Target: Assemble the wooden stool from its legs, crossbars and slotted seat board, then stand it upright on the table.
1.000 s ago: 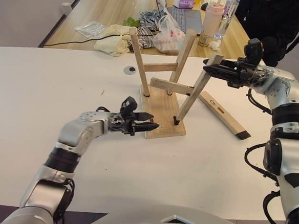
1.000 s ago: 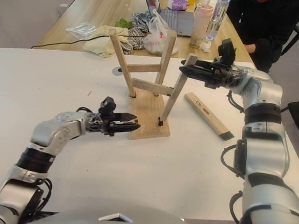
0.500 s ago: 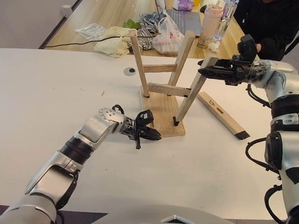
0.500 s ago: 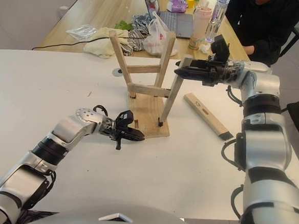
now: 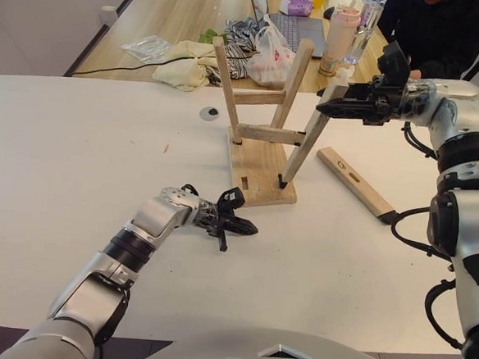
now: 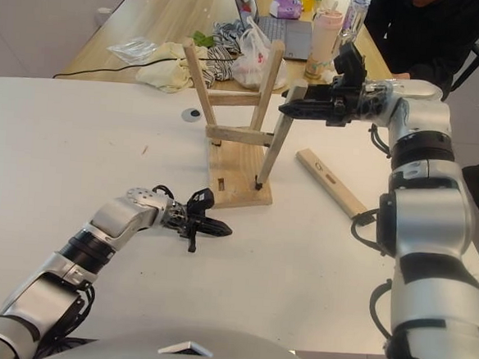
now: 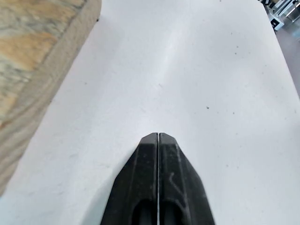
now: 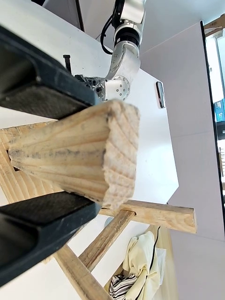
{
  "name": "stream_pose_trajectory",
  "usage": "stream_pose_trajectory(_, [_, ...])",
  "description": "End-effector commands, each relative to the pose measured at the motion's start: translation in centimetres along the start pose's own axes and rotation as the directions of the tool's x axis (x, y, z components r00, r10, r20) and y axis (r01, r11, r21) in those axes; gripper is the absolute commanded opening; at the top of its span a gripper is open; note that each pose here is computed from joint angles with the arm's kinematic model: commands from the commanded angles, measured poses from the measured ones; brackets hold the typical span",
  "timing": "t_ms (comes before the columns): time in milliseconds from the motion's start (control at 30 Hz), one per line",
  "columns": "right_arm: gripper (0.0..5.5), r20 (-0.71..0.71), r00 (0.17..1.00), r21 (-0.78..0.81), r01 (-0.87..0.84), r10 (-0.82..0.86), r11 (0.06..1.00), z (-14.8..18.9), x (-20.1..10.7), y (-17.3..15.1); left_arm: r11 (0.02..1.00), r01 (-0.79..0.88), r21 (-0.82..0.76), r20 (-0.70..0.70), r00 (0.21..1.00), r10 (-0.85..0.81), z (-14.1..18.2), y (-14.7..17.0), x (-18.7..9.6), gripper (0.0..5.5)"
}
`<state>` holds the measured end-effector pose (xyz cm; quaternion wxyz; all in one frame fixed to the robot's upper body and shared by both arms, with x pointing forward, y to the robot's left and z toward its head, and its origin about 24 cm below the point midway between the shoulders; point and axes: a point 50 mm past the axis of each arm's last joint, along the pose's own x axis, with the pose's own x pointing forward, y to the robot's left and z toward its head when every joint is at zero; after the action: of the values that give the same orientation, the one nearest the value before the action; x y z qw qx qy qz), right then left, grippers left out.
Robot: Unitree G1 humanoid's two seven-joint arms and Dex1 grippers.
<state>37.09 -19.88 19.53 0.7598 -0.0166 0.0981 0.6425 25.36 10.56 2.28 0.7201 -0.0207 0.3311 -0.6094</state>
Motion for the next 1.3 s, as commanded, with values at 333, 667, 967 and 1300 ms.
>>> stream_pose_trajectory(333, [2.05,-0.120,0.993,0.027,-0.011,0.014,1.000,-2.7,0.9,0.1,0.933,-0.335,0.135,-0.045,0.938,0.343,2.8,3.7,-0.3,0.00])
stream_pose_trajectory(667, [2.05,-0.112,0.994,0.026,0.000,0.003,1.000,-3.2,1.1,0.0,0.861,-0.489,0.142,-0.038,0.866,0.499,4.1,6.3,-3.6,0.89])
stream_pose_trajectory(967, [2.05,-0.097,0.995,0.018,0.027,-0.025,0.999,-3.2,1.3,-0.1,0.968,-0.231,0.099,-0.219,0.944,0.248,2.8,4.5,-4.3,0.89])
stream_pose_trajectory(1300, [2.05,-0.045,0.998,0.003,0.042,-0.042,0.999,-1.9,1.3,-0.4,0.938,-0.279,0.204,-0.203,0.926,0.320,3.6,5.3,-3.0,0.89])
